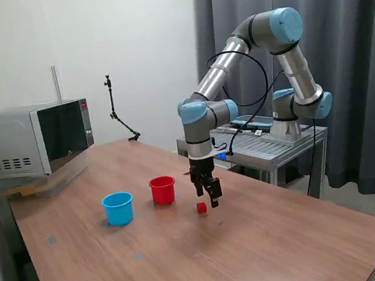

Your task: Place red objects in the red bin, and blue objects in the blue bin.

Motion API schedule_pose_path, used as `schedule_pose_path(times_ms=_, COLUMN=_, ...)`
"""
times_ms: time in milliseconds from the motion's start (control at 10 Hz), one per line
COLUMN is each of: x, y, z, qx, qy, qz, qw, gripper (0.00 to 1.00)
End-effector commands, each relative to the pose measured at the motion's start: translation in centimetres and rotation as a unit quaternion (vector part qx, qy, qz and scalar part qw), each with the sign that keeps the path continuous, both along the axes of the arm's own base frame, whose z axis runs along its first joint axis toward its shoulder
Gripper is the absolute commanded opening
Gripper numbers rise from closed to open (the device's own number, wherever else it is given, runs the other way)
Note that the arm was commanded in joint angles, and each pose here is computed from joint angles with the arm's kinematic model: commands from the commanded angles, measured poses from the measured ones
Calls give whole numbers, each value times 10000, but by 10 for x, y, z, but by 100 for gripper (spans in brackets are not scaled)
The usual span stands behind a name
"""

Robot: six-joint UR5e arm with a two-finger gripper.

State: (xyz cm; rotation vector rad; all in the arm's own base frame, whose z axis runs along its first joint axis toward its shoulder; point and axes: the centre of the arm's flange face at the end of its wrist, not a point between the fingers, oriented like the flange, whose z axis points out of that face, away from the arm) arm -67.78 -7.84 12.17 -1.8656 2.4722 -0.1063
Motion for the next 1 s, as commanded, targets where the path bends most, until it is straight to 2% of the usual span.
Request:
schedule_pose_path(times_ms=0, x=1, y=0, z=-12, qx=-16, qy=-85, qz=73, qw=9999, gripper=100)
schedule_pose_path(times_ms=200, x=0, y=0, z=-21, qx=-14, qy=-146, qz=81, qw=9999, gripper=100)
schedule_pose_path(times_ms=900, x=-11, y=4, z=-14, qx=50, qy=-22, qz=78, qw=10000, gripper=100)
